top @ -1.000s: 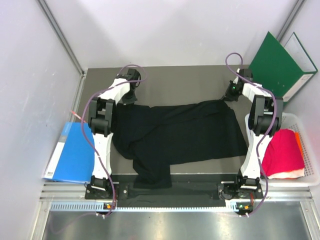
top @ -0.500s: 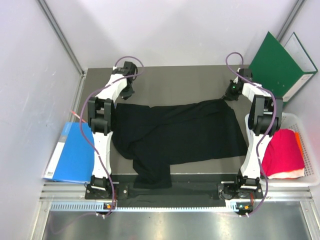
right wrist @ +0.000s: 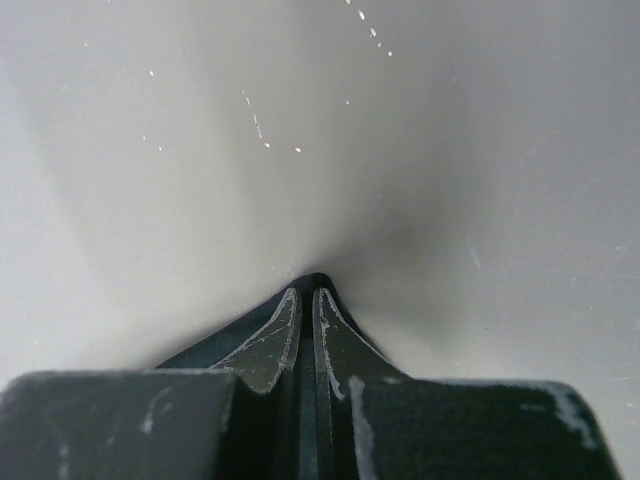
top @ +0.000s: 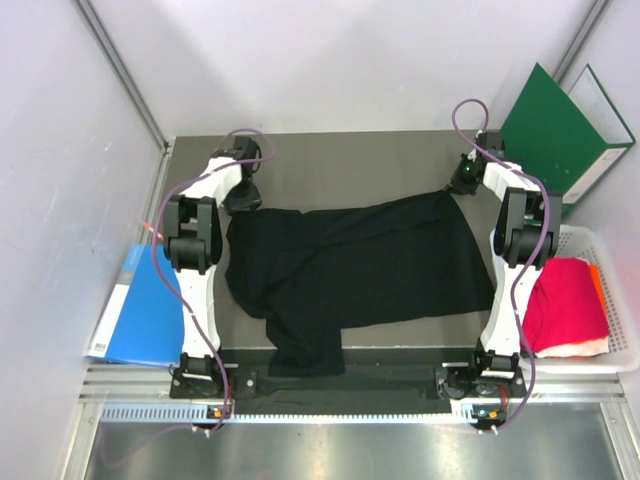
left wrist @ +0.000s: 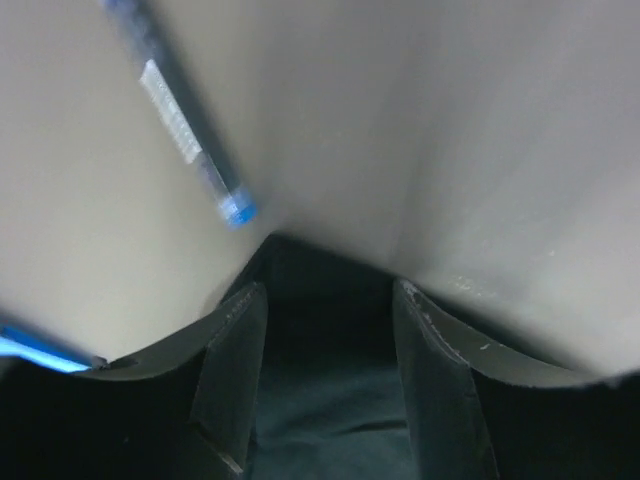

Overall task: Fold and stack the t-shirts
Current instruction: Fold the flattened tshirt in 1/3 of the way

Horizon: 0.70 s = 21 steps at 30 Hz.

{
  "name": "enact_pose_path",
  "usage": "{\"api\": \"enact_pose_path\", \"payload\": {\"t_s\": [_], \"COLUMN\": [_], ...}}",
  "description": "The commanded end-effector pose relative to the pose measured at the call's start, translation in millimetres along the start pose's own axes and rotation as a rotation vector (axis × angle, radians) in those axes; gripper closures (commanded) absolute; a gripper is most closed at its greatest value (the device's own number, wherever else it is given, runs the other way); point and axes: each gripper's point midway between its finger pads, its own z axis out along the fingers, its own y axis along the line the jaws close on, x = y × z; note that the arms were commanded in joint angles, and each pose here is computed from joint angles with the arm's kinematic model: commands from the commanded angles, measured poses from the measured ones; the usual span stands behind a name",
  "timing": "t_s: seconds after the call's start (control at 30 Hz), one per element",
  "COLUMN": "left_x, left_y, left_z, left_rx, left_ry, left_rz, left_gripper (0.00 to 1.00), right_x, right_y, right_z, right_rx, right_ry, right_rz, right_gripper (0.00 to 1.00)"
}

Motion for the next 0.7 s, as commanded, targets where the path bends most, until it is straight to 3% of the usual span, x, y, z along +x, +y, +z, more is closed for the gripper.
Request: {"api": "enact_pose_path", "payload": {"t_s": [0.0,0.23,0.33,0.4,0.5,0.67], "left_x": [-10.5,10.3,16.8,20.7,19.1,-23.0], "left_y": [13.0,15.3,12.6,8.2,7.9,10.6], "left_z": [-24.1,-9.3,1.3,11.3,18.5,-3.4], "left_rx": [0.073,0.057,0.054,0.054,0.03,0.02], "left_ry": [-0.051,0.013,0.041,0.067,0.076,-0.045], "left_rz": [-0.073,-0.062,-0.053,-0.053,-0.058,-0.093], "left_gripper": [0.43,0.41,0.45,0.63,1.0,1.0], "right_x": [-20.8,-17.9,-18.9,-18.0,-18.8,-22.6], "right_y": [-5.7,-6.8,-7.0,-7.5,-6.7,-8.6], "right_z": [-2.1,-2.7,-4.1,-3.5,-3.9,-4.5], "right_rx": [0.009,0.007,0.007,0.009,0.006,0.012], "right_ry": [-0.064,-0.059,-0.061,-0.058,-0.057,-0.067], "right_rz": [0.007,0.008,0.009,0.009,0.006,0.001], "right_gripper": [1.0,1.0,1.0,1.0,1.0,1.0]}}
